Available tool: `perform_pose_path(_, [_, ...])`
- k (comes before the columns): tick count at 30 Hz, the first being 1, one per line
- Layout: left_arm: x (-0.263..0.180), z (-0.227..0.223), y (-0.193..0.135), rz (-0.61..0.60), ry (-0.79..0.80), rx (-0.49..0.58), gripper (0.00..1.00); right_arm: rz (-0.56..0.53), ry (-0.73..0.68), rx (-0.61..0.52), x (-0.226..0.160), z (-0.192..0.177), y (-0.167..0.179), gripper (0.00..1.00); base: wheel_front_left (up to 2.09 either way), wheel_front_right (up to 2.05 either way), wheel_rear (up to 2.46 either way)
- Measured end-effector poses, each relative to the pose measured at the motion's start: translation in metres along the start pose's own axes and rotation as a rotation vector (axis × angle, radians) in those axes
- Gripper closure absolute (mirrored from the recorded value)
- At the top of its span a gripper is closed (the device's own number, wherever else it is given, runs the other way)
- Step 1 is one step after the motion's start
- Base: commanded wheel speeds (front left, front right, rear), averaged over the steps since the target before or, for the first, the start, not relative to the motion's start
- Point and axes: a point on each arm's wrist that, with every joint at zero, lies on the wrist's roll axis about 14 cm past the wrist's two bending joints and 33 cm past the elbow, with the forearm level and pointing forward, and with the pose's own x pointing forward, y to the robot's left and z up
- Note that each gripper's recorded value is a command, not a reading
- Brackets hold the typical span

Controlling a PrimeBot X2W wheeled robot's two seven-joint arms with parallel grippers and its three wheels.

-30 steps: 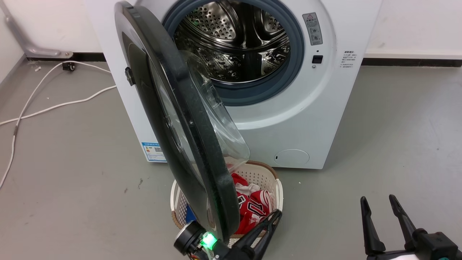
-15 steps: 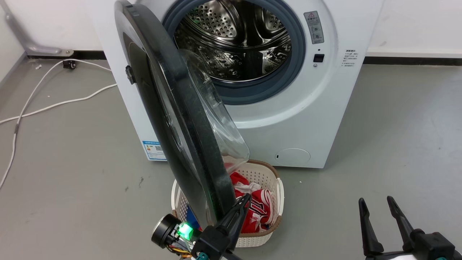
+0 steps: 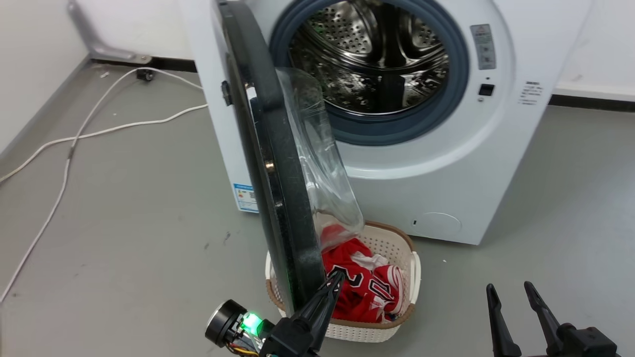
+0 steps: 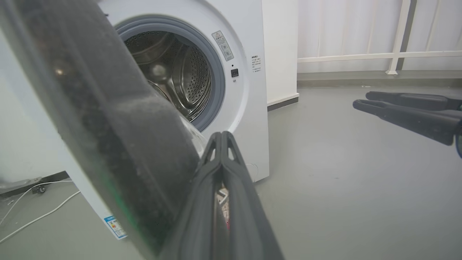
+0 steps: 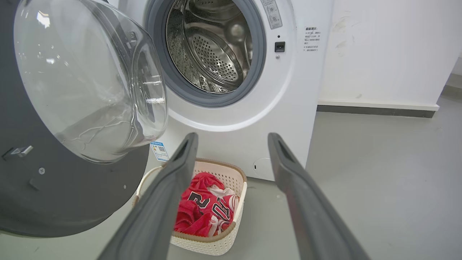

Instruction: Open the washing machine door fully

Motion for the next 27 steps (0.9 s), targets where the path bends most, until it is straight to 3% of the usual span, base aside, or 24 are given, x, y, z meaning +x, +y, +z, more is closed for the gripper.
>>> perform_pose_path(17, [-0.039,-0.001,0.048,0.208,0.026,0.018,1.00,0.172,0.067,0.034,0.028,-0.021,0.051,0.00,0.00,0.00,0.00])
perform_pose_path(27, [-0.073,-0.016,0.096,0.406,0.093,0.023,1.00,0.237,0.107,0.035,0.038,-0.035,0.070,0.00,0.00,0.00,0.00])
